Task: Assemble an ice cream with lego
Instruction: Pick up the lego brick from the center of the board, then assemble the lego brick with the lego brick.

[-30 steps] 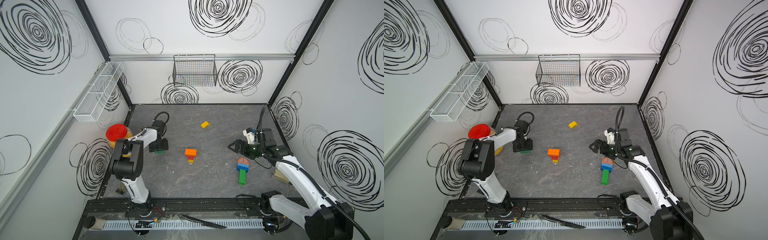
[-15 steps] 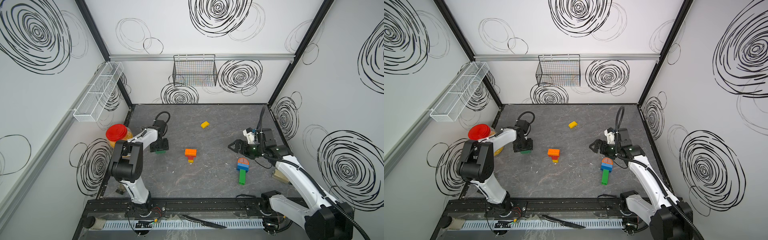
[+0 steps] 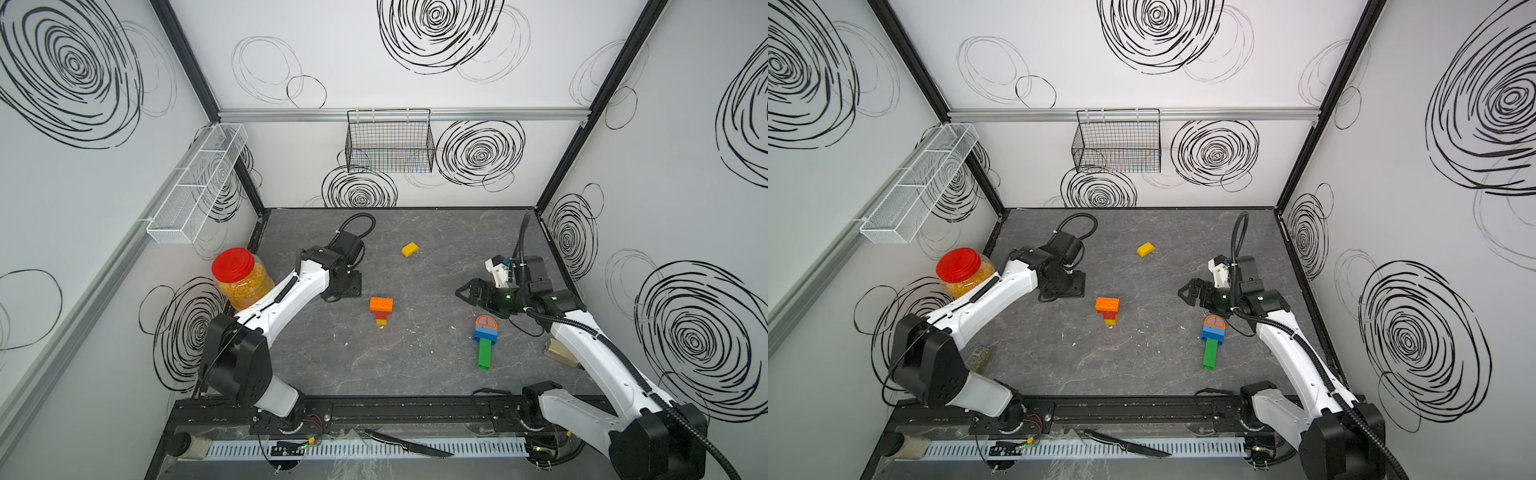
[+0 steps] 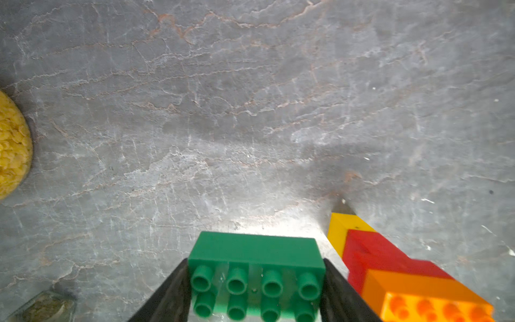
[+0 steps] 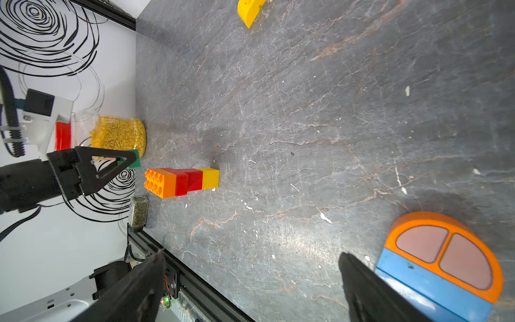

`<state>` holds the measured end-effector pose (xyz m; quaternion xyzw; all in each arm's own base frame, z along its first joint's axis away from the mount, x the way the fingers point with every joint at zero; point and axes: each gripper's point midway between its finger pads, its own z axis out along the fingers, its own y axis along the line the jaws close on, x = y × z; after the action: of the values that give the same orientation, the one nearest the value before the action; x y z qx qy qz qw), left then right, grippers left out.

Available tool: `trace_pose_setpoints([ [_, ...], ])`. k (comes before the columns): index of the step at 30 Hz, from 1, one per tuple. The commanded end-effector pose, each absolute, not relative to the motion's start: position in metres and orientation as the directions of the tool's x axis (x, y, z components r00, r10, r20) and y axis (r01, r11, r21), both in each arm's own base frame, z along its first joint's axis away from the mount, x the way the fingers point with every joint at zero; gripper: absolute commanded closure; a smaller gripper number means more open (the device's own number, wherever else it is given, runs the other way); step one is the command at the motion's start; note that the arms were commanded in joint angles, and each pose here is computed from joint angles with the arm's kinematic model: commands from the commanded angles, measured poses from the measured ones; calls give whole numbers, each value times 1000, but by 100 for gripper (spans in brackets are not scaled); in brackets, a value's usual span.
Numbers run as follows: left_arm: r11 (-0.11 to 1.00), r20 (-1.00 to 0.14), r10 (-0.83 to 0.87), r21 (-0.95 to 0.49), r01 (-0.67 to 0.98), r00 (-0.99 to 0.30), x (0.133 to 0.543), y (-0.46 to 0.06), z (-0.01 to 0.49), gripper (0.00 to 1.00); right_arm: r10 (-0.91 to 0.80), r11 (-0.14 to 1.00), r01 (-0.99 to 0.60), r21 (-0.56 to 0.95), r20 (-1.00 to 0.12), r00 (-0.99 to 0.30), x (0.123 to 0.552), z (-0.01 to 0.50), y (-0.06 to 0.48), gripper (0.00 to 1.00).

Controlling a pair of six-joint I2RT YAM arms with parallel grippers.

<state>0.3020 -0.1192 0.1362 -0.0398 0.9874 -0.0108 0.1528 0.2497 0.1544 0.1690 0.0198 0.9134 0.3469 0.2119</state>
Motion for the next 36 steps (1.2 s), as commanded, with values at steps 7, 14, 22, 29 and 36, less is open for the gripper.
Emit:
trace_pose_setpoints([
  [7, 995, -283, -76, -78, -56, -956, 266, -160, 170, 51, 183, 737, -143, 661, -399, -898, 251, 175, 160, 0],
  [14, 997, -297, -39, -76, -17, -954, 263, -190, 175, 51, 188, 736, -148, 661, -408, -894, 250, 178, 159, 0],
  [22, 999, -292, 10, -40, 23, -956, 270, -213, 168, 51, 188, 736, -148, 661, -409, -893, 248, 178, 159, 0],
  [29, 999, -282, 10, -29, 19, -959, 273, -219, 161, 52, 187, 728, -147, 670, -400, -897, 246, 174, 160, 0],
  [36, 1000, -278, 7, -24, 14, -961, 274, -219, 156, 52, 186, 727, -144, 671, -395, -900, 244, 170, 160, 0],
])
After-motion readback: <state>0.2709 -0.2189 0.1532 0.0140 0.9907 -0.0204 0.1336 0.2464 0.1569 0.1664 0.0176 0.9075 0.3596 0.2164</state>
